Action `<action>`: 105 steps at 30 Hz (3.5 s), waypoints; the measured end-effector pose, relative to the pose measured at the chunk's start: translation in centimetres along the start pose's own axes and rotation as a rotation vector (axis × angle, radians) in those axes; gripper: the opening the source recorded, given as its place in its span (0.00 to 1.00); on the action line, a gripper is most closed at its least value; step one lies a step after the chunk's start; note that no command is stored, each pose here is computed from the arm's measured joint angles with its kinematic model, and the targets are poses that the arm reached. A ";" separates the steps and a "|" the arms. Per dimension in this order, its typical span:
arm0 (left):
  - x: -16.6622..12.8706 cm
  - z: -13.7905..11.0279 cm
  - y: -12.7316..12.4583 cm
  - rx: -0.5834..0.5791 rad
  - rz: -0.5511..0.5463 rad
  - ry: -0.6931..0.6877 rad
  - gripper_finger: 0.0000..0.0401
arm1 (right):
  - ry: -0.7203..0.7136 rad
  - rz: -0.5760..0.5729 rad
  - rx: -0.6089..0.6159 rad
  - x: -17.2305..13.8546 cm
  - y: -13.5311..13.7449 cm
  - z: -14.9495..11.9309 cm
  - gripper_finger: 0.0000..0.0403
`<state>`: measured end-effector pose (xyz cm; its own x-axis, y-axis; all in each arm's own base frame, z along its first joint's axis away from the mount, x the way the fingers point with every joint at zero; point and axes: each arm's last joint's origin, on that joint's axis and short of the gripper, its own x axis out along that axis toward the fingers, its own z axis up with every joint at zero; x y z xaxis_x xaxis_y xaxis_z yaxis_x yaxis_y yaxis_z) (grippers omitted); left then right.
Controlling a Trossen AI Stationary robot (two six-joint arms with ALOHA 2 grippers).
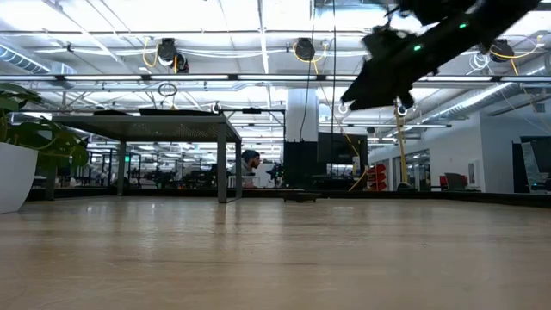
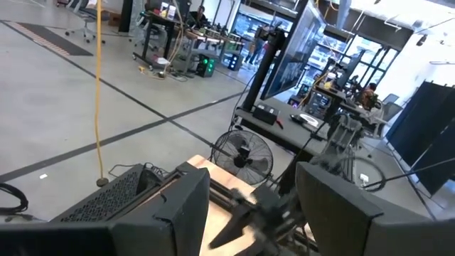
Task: Pick & Place Mini shaped plates
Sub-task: Stack the square plate on top of the square plate on the shelf
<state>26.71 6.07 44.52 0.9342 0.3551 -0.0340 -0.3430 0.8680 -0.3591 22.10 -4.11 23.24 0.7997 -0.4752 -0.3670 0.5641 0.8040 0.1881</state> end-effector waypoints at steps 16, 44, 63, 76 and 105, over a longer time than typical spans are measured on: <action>0.0 0.5 -0.2 -0.034 -0.021 -0.049 0.53 | 0.110 0.088 -0.257 10.7 1.2 -1.7 0.44; 0.0 0.6 -0.2 0.081 -0.021 -0.065 0.53 | 0.134 -0.060 -0.177 17.6 -1.3 -6.9 0.41; 0.0 0.6 -0.2 0.066 -0.023 -0.063 0.53 | 0.166 -0.046 -0.411 17.7 -1.2 -7.5 0.42; 0.0 0.6 -0.2 0.067 -0.023 -0.061 0.53 | 0.230 -0.046 -0.424 17.6 -1.6 -8.1 0.31; 0.0 0.5 -0.2 0.069 -0.021 -0.055 0.53 | 0.269 0.552 -0.488 12.0 5.7 -5.6 0.00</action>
<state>26.73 6.06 45.09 0.9352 0.3534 0.0247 -0.3310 0.8965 -0.2944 33.76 -3.21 14.77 0.8256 0.0918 -0.5568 -0.1045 0.9945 0.0091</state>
